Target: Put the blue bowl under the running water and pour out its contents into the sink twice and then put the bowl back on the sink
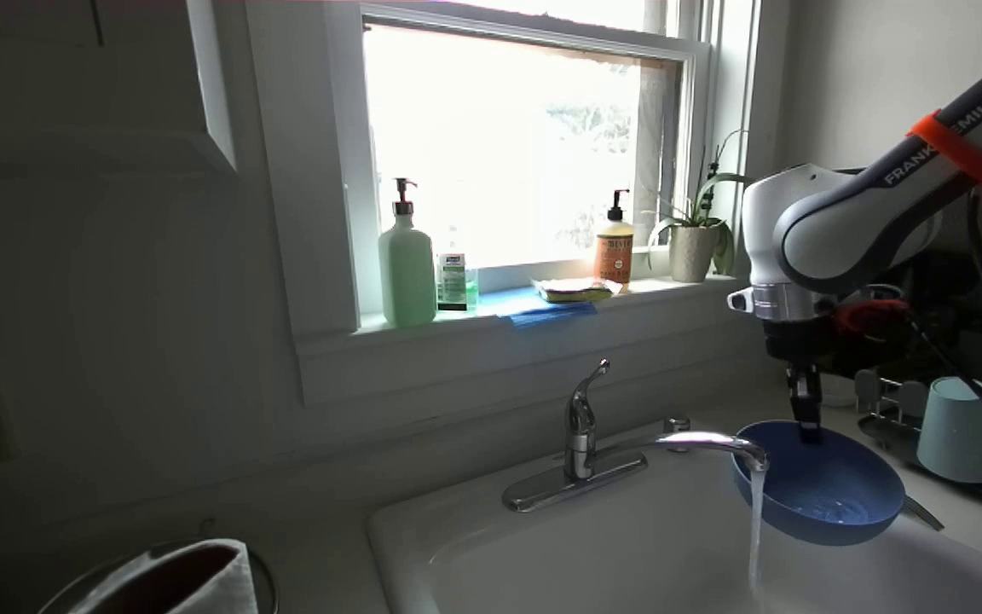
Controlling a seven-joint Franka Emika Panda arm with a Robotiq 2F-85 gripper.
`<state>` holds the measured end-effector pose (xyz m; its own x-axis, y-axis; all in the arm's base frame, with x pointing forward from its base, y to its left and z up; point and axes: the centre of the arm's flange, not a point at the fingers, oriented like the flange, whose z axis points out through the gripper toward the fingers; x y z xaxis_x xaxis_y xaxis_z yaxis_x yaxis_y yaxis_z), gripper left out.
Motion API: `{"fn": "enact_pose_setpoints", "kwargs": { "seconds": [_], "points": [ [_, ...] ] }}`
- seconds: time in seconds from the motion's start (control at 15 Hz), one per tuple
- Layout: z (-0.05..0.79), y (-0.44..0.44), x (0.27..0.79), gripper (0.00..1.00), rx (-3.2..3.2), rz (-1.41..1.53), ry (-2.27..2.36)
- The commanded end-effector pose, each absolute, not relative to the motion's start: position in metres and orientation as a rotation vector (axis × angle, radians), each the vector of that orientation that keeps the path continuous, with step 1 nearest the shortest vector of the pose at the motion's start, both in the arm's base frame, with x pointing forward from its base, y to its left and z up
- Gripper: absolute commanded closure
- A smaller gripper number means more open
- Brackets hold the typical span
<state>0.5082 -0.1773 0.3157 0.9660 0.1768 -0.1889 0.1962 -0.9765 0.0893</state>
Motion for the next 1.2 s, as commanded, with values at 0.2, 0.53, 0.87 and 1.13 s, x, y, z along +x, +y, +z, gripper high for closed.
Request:
{"fn": "enact_pose_setpoints", "kwargs": {
  "seconds": [0.2, 0.53, 0.87, 1.13],
  "points": [
    [0.334, -0.146, 0.502, 0.99, 2.702, -0.018, 0.444],
    [0.341, -0.119, 0.5, 0.99, 2.464, 0.15, 0.561],
    [0.356, -0.107, 0.496, 0.99, 2.237, 0.318, 0.588],
    [0.362, -0.1, 0.49, 0.99, 2.084, 0.411, 0.597]
  ]
}}
